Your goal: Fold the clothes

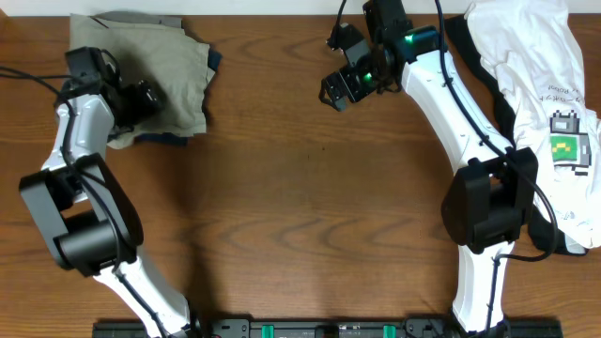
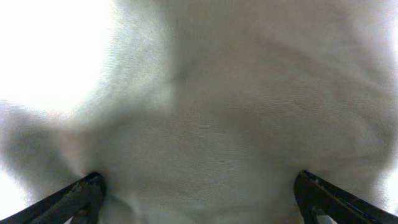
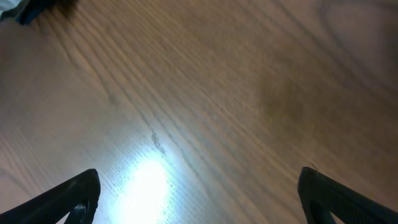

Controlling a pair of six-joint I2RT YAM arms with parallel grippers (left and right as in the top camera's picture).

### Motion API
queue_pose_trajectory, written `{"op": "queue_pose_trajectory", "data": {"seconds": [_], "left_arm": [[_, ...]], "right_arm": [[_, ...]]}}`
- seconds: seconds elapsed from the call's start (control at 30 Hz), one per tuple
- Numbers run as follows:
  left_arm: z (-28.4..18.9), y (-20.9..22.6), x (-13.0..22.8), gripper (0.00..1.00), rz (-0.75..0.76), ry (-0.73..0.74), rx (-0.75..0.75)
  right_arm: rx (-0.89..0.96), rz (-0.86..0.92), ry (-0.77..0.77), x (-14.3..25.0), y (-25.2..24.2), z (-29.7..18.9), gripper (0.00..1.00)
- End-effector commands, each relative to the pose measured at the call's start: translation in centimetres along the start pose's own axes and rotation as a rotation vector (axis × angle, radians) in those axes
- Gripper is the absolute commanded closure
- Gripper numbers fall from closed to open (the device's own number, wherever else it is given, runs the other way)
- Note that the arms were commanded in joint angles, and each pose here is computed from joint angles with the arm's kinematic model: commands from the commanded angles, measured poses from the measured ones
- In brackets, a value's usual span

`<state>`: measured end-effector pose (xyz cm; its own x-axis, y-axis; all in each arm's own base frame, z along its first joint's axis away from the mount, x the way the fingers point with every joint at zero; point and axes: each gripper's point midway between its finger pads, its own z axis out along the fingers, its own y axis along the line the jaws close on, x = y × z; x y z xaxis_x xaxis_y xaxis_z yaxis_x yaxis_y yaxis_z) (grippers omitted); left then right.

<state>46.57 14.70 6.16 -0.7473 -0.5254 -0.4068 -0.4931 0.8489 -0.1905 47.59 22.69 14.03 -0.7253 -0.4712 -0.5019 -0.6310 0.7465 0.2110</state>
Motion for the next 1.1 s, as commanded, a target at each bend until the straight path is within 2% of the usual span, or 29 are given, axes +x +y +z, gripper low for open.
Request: {"op": "queue_pose_trajectory", "data": {"seconds": [0.0, 0.2, 0.43, 0.6, 1.07], "left_arm": [[-4.8, -1.1, -3.3, 0.02, 0.001, -0.138, 0.019], [-11.7, -3.3, -4.2, 0.02, 0.029, -0.234, 0.073], [-18.2, -4.6, -3.6, 0.02, 0.052, -0.305, 0.106], [-18.9, -4.6, -3.2, 0.02, 0.052, -0.306, 0.106], [-18.7, -4.5, -3.1, 0.02, 0.052, -0.301, 0.105]], "right_arm": [[-0.009, -0.035, -0.020, -0.6, 0.3, 1.1, 0.01], [0.032, -0.101, -0.191, -4.9, 0.1, -0.7, 0.01], [0.086, -0.164, -0.374, -8.9, 1.4, -7.8, 0.01], [0.116, -0.160, -0.391, -8.7, 1.9, -11.1, 0.01], [0.122, -0.148, -0.358, -8.0, 1.8, -10.9, 0.01]]}}
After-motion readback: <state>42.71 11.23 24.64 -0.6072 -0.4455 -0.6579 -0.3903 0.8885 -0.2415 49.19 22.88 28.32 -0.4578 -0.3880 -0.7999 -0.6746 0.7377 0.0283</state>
